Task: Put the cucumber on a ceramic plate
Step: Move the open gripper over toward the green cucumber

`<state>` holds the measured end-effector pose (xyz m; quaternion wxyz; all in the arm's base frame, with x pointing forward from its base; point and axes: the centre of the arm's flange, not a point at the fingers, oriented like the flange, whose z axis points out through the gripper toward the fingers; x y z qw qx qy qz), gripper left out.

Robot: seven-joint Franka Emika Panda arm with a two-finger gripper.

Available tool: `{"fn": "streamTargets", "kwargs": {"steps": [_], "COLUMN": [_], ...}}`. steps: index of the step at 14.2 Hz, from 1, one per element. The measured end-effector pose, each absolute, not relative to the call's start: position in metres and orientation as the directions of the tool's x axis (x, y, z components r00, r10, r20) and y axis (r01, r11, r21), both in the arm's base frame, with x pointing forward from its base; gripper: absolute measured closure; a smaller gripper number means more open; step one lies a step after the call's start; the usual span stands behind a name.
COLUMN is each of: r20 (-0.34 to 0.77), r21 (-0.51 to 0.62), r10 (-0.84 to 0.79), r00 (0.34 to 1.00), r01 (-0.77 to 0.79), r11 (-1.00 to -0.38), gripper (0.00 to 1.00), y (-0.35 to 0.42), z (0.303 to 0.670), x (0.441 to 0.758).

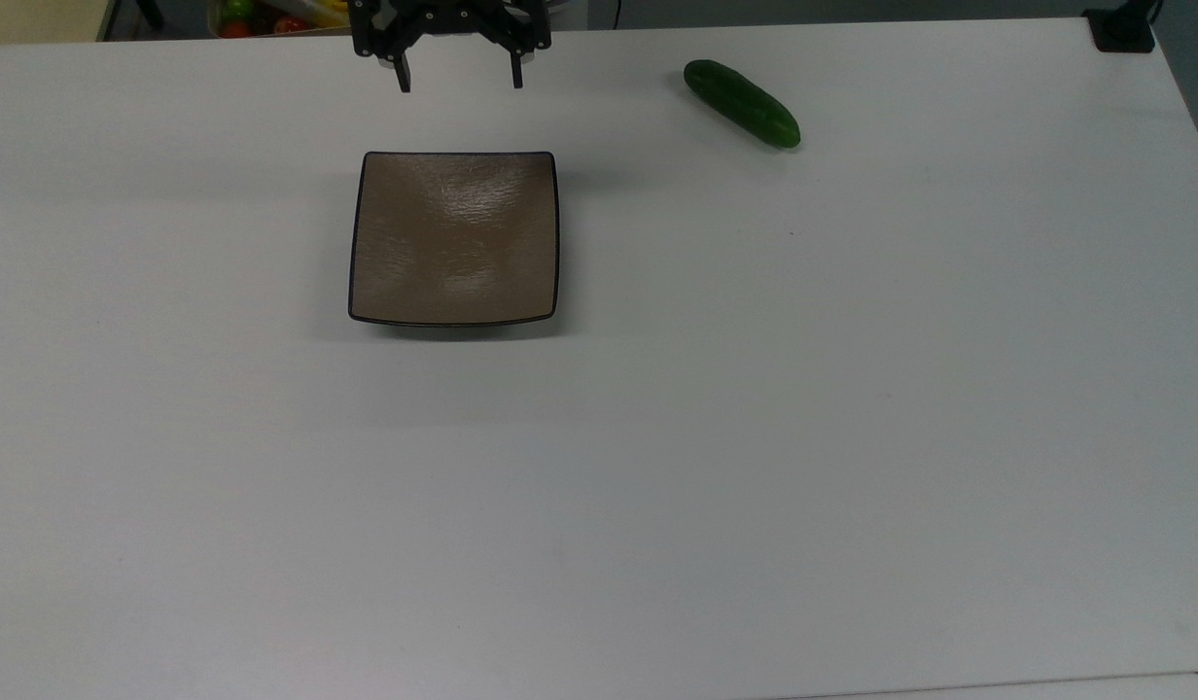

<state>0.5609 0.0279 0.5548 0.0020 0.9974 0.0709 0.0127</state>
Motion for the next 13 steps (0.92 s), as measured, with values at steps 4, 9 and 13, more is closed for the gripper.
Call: {"fn": "streamTargets", "kwargs": {"steps": [4,9,13], "r20": [-0.002,-0.108,-0.197], "r21": [0.004,0.011,0.010], "r10": [0.165,0.284,0.475], "r00": [0.986,0.953,0.857], "r01": [0.165,0.286,0.487], "r11": [-0.986,-0.958,-0.874], "gripper": [0.00,0.00,0.00], "y": [0.040,0.090,0.145], "z": [0.545,0.504,0.465], "x": [0.546,0.482,0.444]}}
